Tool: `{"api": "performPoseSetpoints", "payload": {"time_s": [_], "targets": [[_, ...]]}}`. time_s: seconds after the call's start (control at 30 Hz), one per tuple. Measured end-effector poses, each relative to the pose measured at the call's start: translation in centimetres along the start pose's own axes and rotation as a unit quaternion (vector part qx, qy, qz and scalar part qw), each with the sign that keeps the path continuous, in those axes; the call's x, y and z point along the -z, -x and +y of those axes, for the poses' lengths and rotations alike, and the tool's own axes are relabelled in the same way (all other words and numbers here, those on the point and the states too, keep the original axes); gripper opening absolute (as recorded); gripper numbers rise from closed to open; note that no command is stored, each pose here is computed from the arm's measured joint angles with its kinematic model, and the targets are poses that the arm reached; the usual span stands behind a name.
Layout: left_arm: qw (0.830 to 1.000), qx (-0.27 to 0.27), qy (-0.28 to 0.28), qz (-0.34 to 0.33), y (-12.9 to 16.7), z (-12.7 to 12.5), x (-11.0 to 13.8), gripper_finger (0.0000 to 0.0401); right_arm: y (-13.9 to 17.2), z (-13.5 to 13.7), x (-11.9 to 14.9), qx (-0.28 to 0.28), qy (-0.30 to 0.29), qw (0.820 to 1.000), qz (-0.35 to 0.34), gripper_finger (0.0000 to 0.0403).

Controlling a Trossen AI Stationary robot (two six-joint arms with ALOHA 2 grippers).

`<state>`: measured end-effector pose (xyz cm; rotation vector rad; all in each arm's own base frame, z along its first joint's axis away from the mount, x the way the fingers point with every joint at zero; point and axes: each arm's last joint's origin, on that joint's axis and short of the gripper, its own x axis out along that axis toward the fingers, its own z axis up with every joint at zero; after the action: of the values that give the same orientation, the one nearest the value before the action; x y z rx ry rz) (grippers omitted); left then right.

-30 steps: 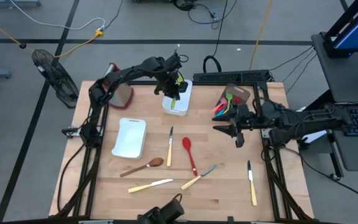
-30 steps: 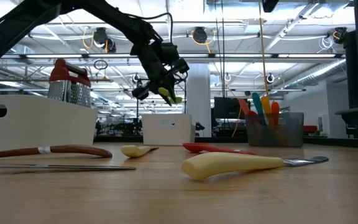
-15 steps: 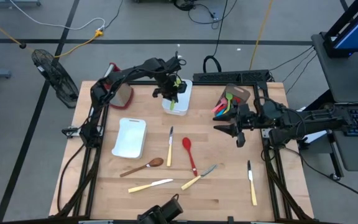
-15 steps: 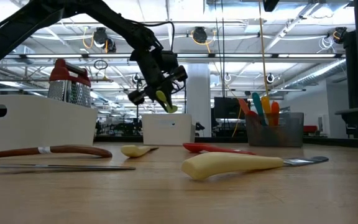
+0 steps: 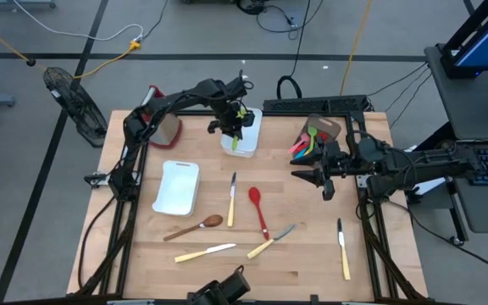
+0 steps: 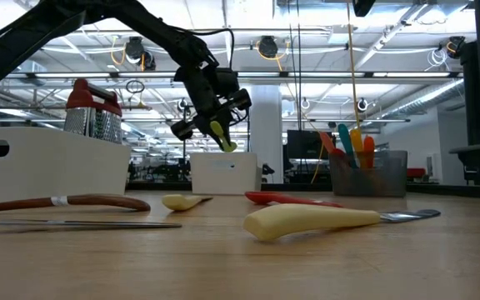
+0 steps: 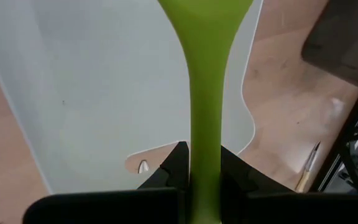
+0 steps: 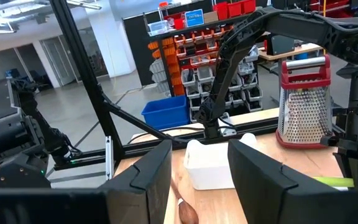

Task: Pick & Place Kitchen Items
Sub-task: Put the light green serving spoon into the top white bin

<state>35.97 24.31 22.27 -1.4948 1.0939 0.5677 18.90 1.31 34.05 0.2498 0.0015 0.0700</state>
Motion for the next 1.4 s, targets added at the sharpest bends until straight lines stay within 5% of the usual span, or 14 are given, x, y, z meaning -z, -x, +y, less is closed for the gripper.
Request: {"api": "performPoseSetpoints", "payload": {"time_s": [1.03,1.4], "targets": [[1.0,-0.007,0.024,0.01,-1.6,1.6,-0.3,0.0034,0.0,0.0,0.0,0.0,-0.013,1.0,0.0,0.0153],[1.0,0.017,0.004,-0.015,-1.5,1.0,-0.9,0.0078,0.0,0.0,0.0,0.0,-0.023,1.0,0.0,0.0153]]}}
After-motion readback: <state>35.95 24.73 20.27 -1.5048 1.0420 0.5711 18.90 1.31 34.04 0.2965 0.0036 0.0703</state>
